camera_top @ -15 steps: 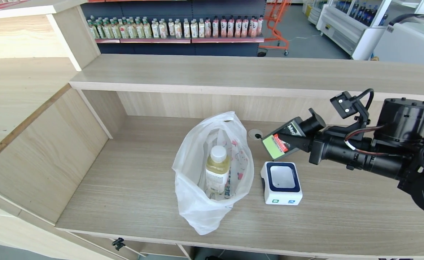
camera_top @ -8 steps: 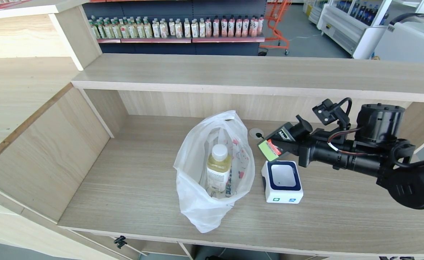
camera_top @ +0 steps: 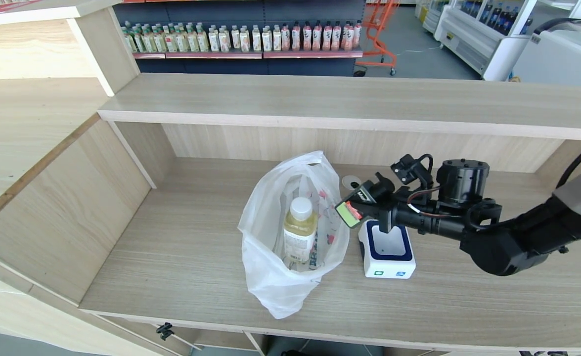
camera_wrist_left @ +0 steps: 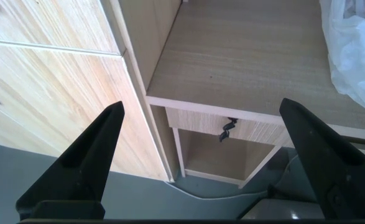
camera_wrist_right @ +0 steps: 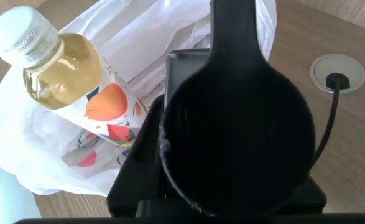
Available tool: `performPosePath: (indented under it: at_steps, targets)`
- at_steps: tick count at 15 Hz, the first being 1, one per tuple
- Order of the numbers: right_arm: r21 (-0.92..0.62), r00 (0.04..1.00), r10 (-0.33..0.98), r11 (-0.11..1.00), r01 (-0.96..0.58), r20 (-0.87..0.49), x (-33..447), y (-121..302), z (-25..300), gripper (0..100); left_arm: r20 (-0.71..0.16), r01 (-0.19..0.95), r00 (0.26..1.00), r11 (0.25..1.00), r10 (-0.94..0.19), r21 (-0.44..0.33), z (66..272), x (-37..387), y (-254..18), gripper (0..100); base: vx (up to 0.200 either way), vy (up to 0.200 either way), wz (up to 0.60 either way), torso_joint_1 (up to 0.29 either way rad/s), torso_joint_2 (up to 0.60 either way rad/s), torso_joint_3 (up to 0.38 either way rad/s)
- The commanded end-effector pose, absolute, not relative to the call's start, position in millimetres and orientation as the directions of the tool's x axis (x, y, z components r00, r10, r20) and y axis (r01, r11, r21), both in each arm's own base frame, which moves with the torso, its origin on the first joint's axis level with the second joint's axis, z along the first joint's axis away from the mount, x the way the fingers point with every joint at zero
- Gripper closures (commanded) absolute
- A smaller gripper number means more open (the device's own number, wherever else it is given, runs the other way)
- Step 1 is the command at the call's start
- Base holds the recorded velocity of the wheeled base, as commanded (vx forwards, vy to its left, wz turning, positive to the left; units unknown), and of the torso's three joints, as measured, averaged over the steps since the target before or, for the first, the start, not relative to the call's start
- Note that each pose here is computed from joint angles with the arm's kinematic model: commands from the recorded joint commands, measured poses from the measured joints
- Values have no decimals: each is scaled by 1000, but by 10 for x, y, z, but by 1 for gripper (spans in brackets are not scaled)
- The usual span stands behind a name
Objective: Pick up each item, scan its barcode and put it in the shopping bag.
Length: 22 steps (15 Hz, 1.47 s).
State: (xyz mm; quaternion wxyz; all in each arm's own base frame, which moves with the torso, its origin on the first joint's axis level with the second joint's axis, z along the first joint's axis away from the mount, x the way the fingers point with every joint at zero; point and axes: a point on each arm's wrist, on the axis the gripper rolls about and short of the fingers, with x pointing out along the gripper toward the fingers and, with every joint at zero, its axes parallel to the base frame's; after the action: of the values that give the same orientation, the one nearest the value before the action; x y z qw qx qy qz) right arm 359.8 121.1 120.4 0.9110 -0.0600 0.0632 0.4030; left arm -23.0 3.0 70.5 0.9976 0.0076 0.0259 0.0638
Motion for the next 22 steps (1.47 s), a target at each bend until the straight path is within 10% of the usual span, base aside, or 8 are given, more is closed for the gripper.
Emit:
performPosePath:
  at_steps: [1, 17, 18, 22]
  targets:
    - [-54, 640, 742, 644, -763, -200, 3784, 1376, 919, 100, -50, -128, 990, 992, 129, 19, 705, -230, 30, 0, 0, 0, 0, 0, 0, 0]
    - [-217, 579, 802, 544, -810, -150, 4198, 1961, 614, 100, -50, -128, 990, 992, 129, 19, 705, -230, 30, 0, 0, 0, 0, 0, 0, 0]
    - [-216, 578, 803, 544, -811, -149, 4200, 1962, 618, 0, -50, -128, 990, 992, 129, 19, 705, -230, 30, 0, 0, 0, 0, 0, 0, 0]
    - [-149, 589, 803, 574, -805, -86, 4123, 1906, 1002, 0, -50, -128, 990, 992, 129, 19, 705, -230, 30, 0, 0, 0, 0, 0, 0, 0]
